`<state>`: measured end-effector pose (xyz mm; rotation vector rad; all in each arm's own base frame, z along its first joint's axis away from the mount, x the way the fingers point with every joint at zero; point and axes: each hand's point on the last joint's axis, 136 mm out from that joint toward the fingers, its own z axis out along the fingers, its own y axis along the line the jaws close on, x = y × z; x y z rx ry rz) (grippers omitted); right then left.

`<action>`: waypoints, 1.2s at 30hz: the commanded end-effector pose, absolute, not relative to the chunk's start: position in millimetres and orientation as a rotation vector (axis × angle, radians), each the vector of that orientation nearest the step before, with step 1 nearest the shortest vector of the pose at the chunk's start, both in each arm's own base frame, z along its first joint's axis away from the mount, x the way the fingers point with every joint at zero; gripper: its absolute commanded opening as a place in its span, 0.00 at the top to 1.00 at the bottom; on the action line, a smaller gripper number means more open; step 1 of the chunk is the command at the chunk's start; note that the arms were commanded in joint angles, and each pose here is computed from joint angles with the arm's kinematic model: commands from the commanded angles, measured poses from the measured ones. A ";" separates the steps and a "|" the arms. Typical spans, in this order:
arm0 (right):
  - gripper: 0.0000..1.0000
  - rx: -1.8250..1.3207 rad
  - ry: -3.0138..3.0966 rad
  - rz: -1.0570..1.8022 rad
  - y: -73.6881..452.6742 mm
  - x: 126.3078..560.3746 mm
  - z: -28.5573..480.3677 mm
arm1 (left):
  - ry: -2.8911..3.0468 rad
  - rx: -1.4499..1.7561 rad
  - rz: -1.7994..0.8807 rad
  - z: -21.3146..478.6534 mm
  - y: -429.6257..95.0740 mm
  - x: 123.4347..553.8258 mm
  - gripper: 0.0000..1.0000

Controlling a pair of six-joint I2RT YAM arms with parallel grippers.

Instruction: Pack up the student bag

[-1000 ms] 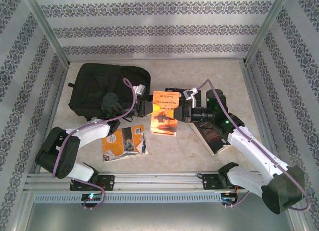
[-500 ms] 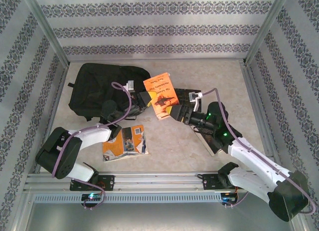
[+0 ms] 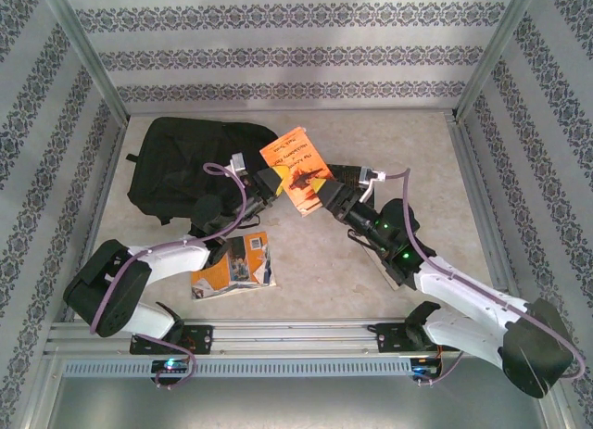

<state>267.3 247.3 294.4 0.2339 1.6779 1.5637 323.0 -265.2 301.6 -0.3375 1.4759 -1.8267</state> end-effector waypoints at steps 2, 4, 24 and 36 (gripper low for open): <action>0.28 0.238 1.563 1.603 248.3 268.9 316.6 | 1.349 -0.312 -1.851 329.0 -258.2 313.8 1.00; 0.33 0.240 1.559 1.606 251.4 267.8 314.4 | 1.354 -0.318 -1.843 327.3 -258.0 313.6 1.00; 1.00 0.272 1.592 1.513 253.8 271.0 287.6 | 1.433 -0.237 -1.850 320.9 -277.1 310.8 0.80; 1.00 0.314 1.941 1.016 191.0 272.4 223.2 | 2.044 0.037 -0.908 264.6 -232.9 339.2 0.36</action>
